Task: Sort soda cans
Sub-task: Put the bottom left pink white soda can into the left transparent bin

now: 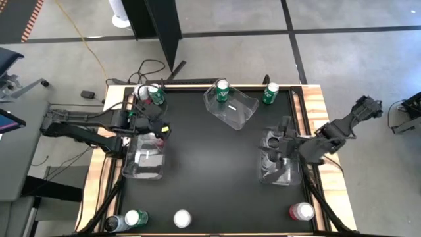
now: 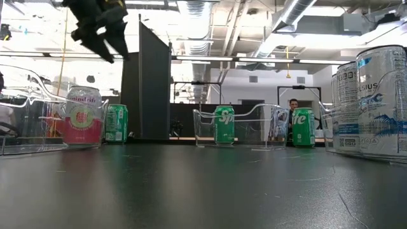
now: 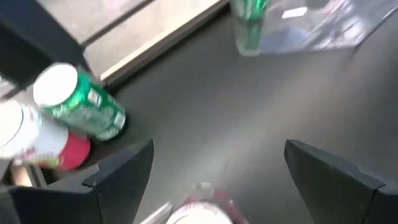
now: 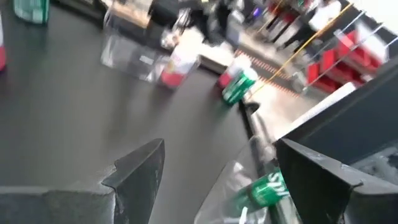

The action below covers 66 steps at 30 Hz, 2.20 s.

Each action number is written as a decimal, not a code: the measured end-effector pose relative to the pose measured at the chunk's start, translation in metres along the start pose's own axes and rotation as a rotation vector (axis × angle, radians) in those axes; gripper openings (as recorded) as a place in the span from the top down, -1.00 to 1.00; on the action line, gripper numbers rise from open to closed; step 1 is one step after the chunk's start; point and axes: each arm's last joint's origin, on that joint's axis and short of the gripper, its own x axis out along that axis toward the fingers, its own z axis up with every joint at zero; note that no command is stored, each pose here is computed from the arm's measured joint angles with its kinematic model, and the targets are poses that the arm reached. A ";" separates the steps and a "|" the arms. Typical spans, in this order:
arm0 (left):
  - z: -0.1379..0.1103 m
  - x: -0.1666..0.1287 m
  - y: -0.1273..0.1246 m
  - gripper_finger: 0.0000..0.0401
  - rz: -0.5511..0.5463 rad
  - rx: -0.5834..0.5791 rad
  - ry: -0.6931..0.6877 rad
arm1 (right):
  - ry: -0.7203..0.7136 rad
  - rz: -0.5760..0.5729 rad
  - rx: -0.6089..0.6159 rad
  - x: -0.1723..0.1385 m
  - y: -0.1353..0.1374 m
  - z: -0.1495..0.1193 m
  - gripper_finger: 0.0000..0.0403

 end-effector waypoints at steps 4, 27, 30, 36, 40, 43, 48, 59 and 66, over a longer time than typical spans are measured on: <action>0.012 -0.006 -0.002 -0.78 -0.029 0.027 -0.064 | 0.061 0.083 -0.012 0.026 0.001 -0.002 -0.63; -0.041 -0.095 -0.077 -0.78 -0.802 0.473 -0.081 | 0.006 0.484 0.016 0.110 0.068 0.018 -0.63; -0.056 -0.109 -0.093 -0.78 -0.885 0.515 -0.090 | -0.020 0.495 0.062 0.104 0.071 0.027 -0.63; -0.090 -0.107 -0.129 -0.78 -0.884 0.602 -0.030 | -0.088 0.500 0.149 0.092 0.081 0.039 -0.63; -0.112 -0.098 -0.152 -0.78 -0.838 0.694 0.017 | -0.119 0.479 0.199 0.084 0.087 0.044 -0.63; -0.119 -0.094 -0.167 -0.78 -0.806 0.761 0.056 | -0.127 0.457 0.235 0.077 0.092 0.047 -0.63; -0.118 -0.101 -0.187 -0.78 -0.864 0.840 0.085 | -0.131 0.413 0.278 0.068 0.101 0.049 -0.63; -0.114 -0.120 -0.196 -0.82 -0.949 0.879 0.088 | -0.131 0.389 0.328 0.062 0.116 0.049 -0.63; -0.112 -0.122 -0.198 -0.90 -0.972 0.854 0.069 | -0.099 0.378 0.370 0.068 0.121 0.046 -0.63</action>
